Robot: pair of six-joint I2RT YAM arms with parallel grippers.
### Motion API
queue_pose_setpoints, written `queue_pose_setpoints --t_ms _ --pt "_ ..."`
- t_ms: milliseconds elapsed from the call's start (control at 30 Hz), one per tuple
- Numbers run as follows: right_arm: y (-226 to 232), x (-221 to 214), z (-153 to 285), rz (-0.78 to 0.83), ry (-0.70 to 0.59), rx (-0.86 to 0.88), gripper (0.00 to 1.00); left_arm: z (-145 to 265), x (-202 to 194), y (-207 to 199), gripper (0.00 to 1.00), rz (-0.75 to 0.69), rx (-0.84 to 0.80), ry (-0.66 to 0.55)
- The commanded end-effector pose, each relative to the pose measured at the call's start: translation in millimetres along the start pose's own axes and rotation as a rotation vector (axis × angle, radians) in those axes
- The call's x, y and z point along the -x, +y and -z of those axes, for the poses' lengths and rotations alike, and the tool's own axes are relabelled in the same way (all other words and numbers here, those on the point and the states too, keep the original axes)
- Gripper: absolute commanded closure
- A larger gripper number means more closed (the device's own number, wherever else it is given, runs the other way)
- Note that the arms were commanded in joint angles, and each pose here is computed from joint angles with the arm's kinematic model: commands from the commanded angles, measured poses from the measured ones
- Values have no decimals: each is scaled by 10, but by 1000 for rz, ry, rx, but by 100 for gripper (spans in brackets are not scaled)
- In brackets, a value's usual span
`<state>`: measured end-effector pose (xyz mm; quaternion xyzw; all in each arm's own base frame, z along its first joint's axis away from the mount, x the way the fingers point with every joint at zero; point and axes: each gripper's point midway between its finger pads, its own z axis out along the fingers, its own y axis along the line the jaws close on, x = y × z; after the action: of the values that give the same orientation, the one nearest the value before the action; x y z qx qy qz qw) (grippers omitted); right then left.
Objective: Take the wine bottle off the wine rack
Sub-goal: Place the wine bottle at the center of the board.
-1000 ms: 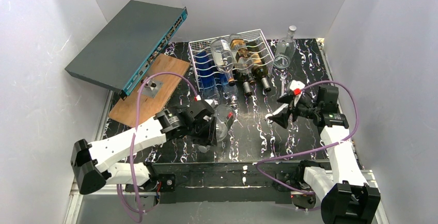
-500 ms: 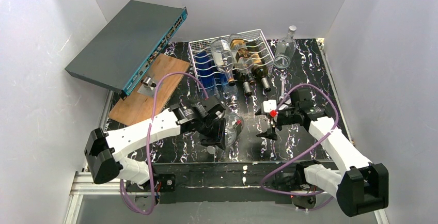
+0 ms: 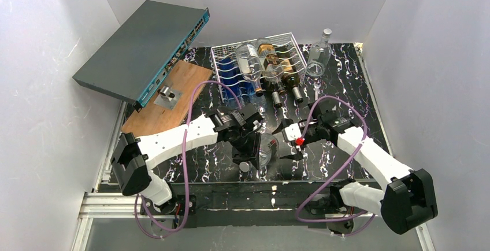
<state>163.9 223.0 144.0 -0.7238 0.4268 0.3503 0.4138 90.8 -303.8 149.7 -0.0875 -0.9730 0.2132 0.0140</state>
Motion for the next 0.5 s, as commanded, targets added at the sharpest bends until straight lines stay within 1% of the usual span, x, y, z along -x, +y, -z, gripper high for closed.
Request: queue_pose_setpoints --t_ms 0,233,467 --pt "-63 30 -104 69 -8 0 2 259 116 -453 100 -64 -165 -46" --pt "-79 -101 -202 61 24 -14 2 213 159 -533 100 -61 -170 -25" --pt "-35 -168 -275 47 27 -8 2 169 206 -579 99 -57 -175 -11"
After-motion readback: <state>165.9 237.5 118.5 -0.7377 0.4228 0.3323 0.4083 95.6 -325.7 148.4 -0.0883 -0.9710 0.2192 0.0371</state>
